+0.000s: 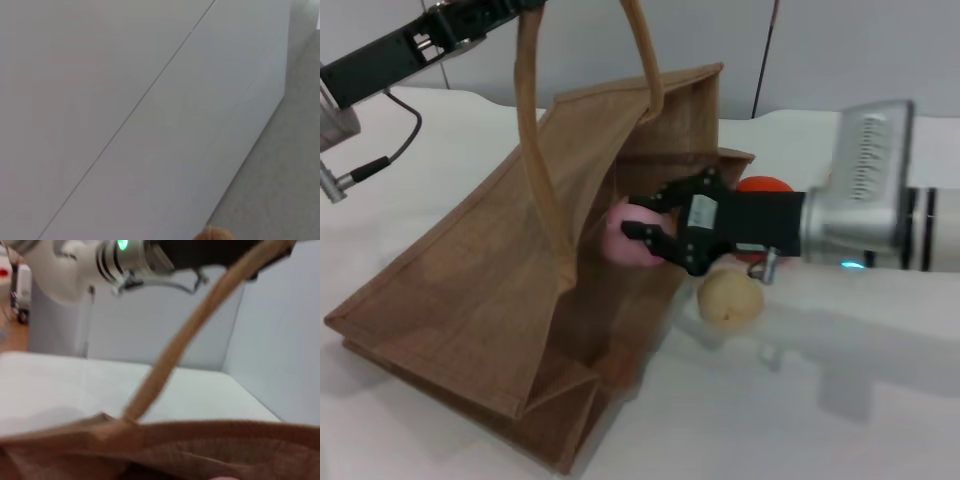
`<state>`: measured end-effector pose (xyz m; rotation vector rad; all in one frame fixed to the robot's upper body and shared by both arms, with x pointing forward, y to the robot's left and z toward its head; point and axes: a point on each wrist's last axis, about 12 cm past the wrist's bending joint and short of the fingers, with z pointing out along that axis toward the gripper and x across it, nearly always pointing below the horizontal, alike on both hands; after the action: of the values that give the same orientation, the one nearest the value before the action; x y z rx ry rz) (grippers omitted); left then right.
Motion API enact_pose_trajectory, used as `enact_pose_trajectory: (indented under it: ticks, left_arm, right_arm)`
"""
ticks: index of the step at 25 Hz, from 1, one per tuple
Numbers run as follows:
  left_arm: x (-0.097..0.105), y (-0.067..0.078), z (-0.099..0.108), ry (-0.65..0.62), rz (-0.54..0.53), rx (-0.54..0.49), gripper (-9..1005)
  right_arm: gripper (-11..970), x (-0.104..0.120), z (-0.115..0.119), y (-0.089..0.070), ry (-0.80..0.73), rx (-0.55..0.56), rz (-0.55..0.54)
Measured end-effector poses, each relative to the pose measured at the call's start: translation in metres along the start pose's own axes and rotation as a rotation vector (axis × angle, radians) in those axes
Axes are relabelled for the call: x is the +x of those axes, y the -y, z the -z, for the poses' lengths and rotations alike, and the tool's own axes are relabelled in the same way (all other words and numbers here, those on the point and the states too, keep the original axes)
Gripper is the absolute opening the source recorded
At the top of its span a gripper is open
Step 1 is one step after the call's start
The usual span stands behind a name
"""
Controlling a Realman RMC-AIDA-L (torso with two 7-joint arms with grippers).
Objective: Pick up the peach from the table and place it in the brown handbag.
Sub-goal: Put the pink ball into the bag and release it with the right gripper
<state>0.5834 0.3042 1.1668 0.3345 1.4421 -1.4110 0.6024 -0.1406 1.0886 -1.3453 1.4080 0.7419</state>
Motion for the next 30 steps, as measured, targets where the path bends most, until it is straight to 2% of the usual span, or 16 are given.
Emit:
enact_pose_trajectory:
  ticks: [2,11,16,21,27,30]
  left_arm:
    - [-0.001,0.0,-0.002,-0.001,-0.002,0.007,143]
    - [-0.003,0.001,-0.005,0.007,-0.007,0.019,148]
    - [-0.003,0.001,-0.003,0.017,-0.007,0.01,151]
    - [-0.001,-0.001,0.001,0.03,-0.006,-0.011,154]
    - [0.0,-0.003,0.009,0.067,0.001,-0.043,158]
    - [0.003,-0.006,0.014,0.085,0.006,-0.061,159]
  right_arm:
    - [249,0.001,-0.013,0.003,-0.061,0.042,0.007]
    - [244,0.011,-0.035,0.01,-0.234,0.192,0.011]
    - [241,0.012,-0.036,0.007,-0.224,0.208,0.034]
    - [238,0.015,-0.032,0.002,-0.188,0.217,0.009]
    - [367,0.018,-0.013,-0.012,-0.025,0.207,-0.012]
    - [514,0.024,0.005,-0.016,0.055,0.258,-0.049]
